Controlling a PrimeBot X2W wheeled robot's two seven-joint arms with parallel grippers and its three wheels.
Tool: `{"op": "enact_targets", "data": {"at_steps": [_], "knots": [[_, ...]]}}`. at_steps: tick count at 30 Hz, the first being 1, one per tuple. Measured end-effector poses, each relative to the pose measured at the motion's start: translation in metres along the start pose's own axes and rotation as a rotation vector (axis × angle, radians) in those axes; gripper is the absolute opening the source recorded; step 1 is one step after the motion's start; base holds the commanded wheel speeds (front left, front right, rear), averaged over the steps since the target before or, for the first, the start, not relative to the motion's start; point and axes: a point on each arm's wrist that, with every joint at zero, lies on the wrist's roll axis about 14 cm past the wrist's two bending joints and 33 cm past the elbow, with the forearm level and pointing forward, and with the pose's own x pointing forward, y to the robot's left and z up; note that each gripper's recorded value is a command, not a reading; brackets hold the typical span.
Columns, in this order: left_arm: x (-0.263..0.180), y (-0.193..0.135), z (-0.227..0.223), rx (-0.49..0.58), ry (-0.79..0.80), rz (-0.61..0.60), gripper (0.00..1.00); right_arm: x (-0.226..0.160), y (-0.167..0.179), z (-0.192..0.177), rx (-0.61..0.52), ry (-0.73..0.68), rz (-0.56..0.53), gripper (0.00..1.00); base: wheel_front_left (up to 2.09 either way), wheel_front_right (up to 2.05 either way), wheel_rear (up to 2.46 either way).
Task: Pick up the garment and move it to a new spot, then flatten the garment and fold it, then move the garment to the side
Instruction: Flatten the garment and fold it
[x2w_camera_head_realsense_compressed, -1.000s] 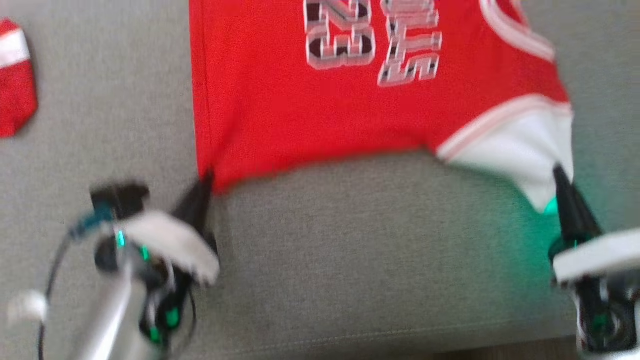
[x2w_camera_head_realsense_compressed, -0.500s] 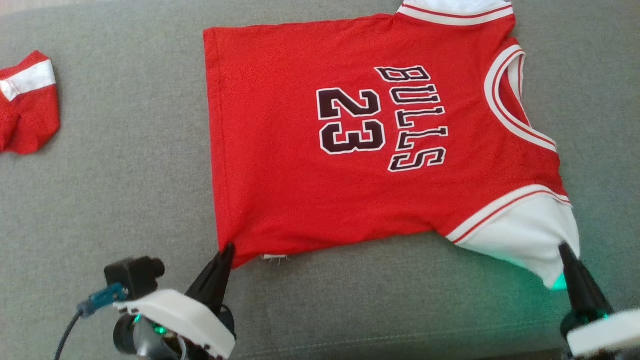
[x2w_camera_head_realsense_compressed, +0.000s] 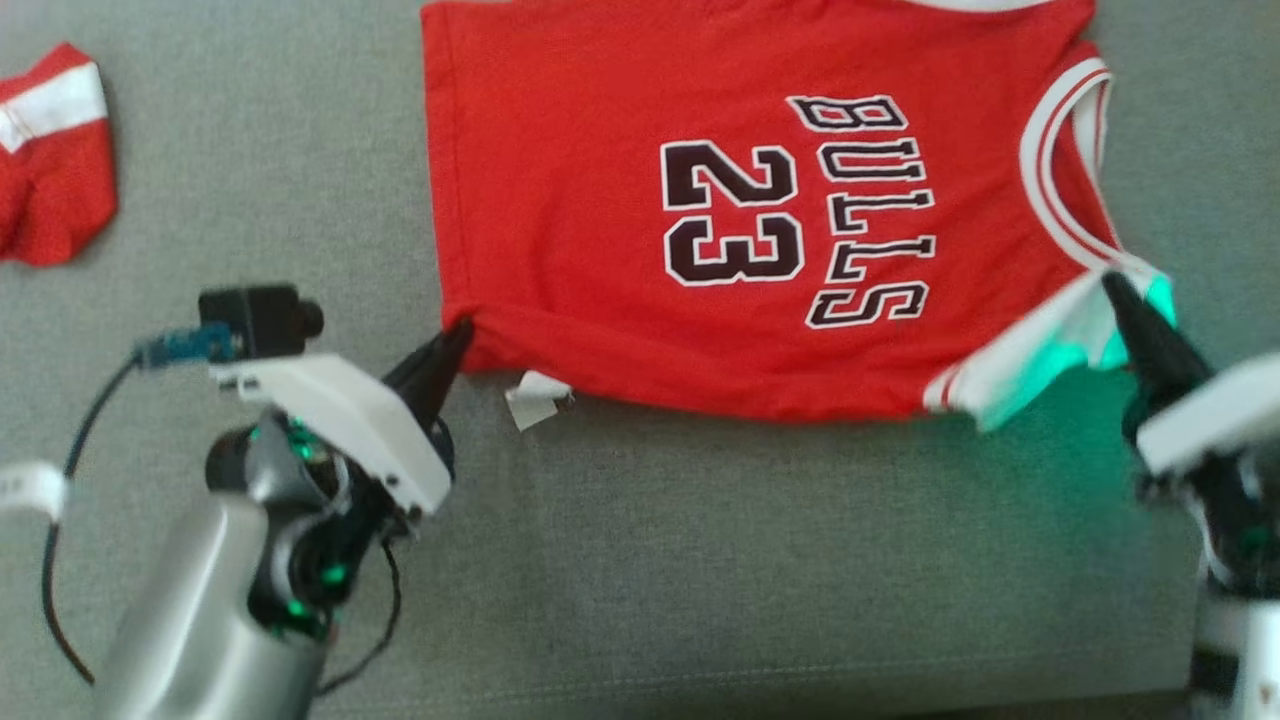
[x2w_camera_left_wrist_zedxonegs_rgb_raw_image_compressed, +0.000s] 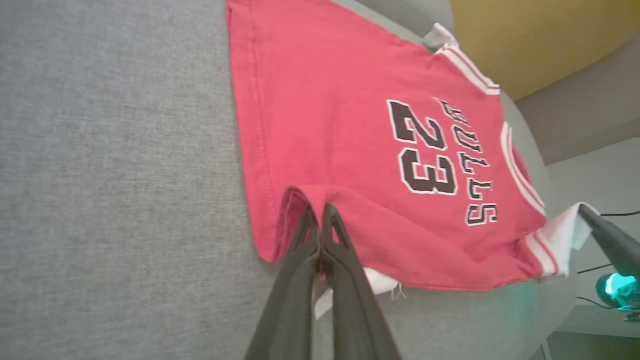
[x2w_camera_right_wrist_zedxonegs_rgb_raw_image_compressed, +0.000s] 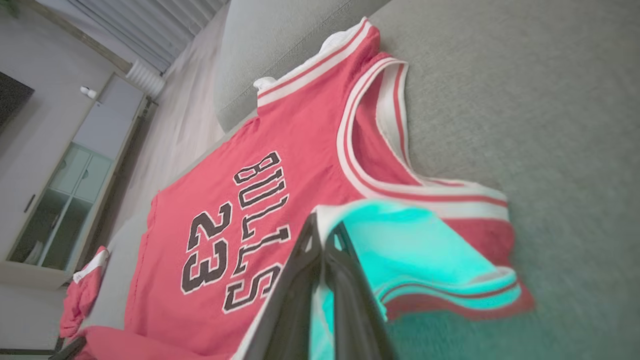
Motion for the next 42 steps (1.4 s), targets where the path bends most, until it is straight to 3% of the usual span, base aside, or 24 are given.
{"op": "enact_targets", "data": {"at_steps": [8, 9, 10, 11, 13, 14, 16, 17, 25, 29, 34, 42], "knots": [[0.036, 0.029, 0.007, 0.036, 0.110, 0.067, 0.00, 0.062, 0.008, 0.020, -0.082, 0.106, -0.023, 0.00, 0.00, 0.00, 0.00], [0.039, 0.033, 0.007, 0.034, 0.118, 0.077, 0.00, 0.066, 0.008, 0.019, -0.095, 0.117, -0.030, 0.16, 0.00, 0.00, 0.00], [0.041, 0.036, 0.006, 0.033, 0.128, 0.086, 0.00, 0.070, 0.007, 0.018, -0.098, 0.131, -0.035, 0.45, 0.00, 0.00, 0.00], [0.043, 0.039, 0.003, 0.034, 0.145, 0.092, 0.00, 0.074, 0.006, 0.016, -0.098, 0.141, -0.038, 0.66, 0.00, 0.00, 0.00], [0.045, 0.043, -0.001, 0.029, 0.162, 0.104, 0.00, 0.078, 0.002, 0.017, -0.111, 0.136, -0.059, 1.00, 0.00, 0.00, 0.00], [0.046, 0.045, -0.001, 0.023, 0.159, 0.113, 0.08, 0.079, -0.001, 0.018, -0.115, 0.130, -0.073, 1.00, 0.00, 0.00, 0.00], [0.047, 0.047, 0.001, 0.009, 0.146, 0.120, 0.57, 0.081, -0.005, 0.022, -0.115, 0.113, -0.088, 1.00, 0.00, 0.00, 0.00], [0.048, 0.047, 0.005, 0.004, 0.127, 0.119, 1.00, 0.081, -0.006, 0.025, -0.117, 0.099, -0.093, 1.00, 0.00, 0.00, 0.00], [0.048, 0.038, 0.038, 0.008, -0.002, 0.085, 1.00, 0.068, 0.003, 0.053, -0.267, -0.006, -0.104, 1.00, 0.00, 0.00, 0.00], [0.041, 0.036, 0.030, 0.015, 0.006, 0.073, 1.00, 0.054, -0.006, 0.043, -0.353, 0.024, -0.128, 1.00, 0.00, 0.00, 0.00], [0.024, 0.052, -0.012, 0.027, 0.099, 0.113, 1.00, 0.035, -0.023, 0.021, -0.429, 0.091, -0.168, 1.00, 0.00, 0.00, 0.00], [0.024, 0.051, -0.023, 0.052, 0.135, 0.106, 1.00, 0.028, -0.047, -0.004, -0.457, 0.203, -0.226, 1.00, 0.00, 0.00, 0.00]]}}
